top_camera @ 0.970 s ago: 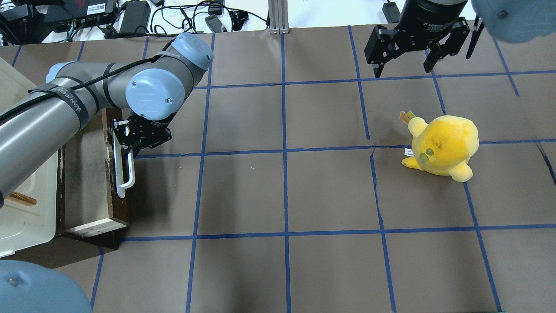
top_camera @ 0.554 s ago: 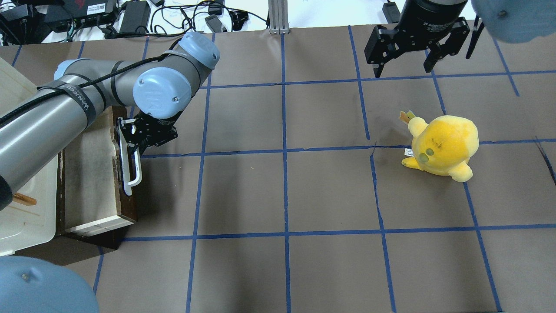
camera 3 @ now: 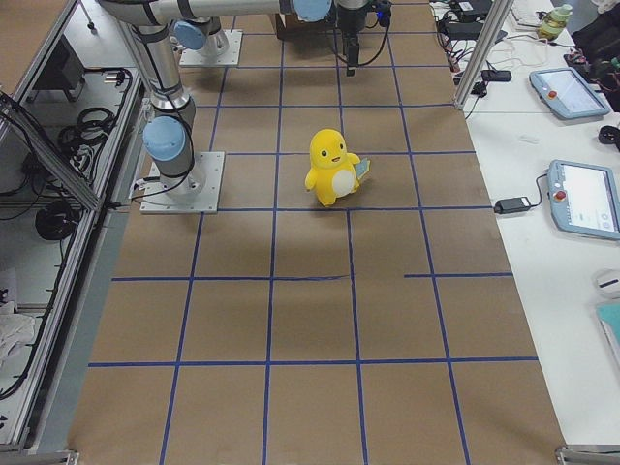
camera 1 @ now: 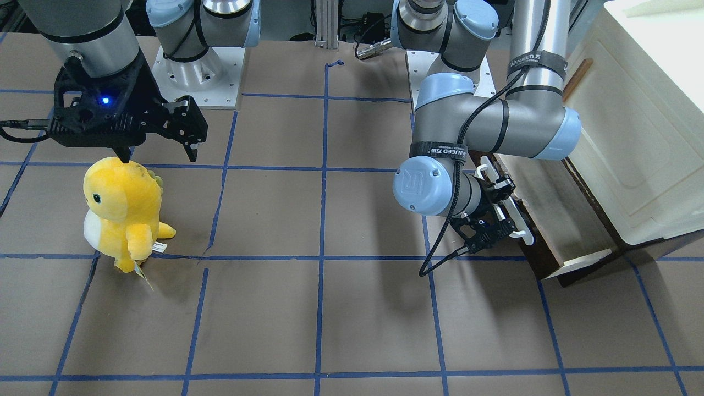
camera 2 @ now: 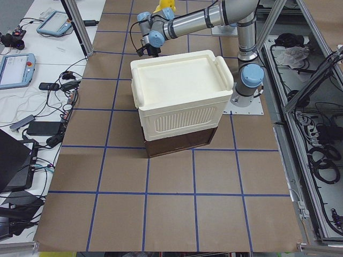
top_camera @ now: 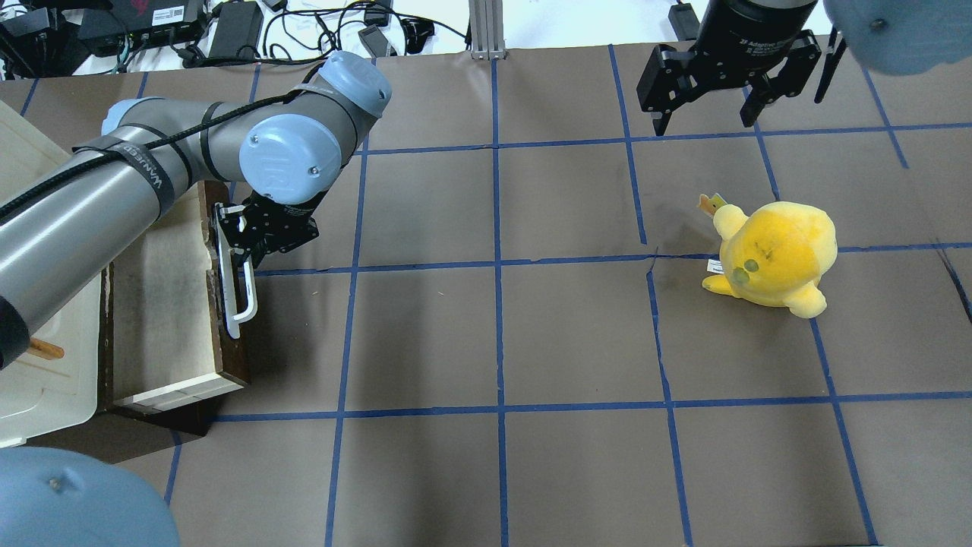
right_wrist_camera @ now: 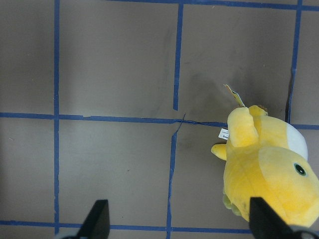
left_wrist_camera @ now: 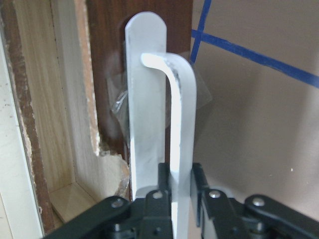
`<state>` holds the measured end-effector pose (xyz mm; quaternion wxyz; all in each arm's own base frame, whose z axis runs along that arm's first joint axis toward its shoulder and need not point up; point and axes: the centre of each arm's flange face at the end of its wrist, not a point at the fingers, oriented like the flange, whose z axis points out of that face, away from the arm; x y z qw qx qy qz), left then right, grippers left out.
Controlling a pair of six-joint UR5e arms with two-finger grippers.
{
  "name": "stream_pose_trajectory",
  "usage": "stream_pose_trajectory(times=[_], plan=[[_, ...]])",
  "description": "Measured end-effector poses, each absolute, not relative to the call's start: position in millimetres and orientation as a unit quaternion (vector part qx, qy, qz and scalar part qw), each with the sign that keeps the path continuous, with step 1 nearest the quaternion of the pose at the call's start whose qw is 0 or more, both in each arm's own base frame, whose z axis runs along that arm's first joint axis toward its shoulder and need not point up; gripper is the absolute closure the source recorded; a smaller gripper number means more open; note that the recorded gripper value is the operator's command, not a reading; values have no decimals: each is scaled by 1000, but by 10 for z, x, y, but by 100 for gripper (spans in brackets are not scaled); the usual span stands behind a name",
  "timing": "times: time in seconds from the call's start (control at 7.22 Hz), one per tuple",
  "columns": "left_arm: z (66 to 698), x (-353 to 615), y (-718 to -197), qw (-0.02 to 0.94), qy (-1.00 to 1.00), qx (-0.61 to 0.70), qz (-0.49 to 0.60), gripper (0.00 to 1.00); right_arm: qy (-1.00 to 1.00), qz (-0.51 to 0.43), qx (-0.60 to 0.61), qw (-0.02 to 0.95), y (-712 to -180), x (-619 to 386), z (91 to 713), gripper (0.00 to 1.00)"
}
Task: Pull drawer sideways
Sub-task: 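Keep pulling the drawer open with the left gripper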
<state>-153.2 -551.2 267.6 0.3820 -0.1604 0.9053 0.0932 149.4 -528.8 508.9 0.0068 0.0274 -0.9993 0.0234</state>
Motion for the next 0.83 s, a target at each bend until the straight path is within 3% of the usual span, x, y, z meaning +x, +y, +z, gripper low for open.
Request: stream_pose_trajectory(times=[0.28, 0.55, 0.83], plan=[[2666, -1604, -5528, 380, 906, -160, 91, 86, -999, 23, 27, 7, -5288, 1493, 5090, 0], [2663, -1690, -5536, 378, 908, -157, 89, 74, -999, 23, 27, 7, -5288, 1493, 5089, 0], [2667, -1746, -5531, 378, 909, -150, 87, 24, -999, 23, 27, 7, -5288, 1493, 5089, 0]])
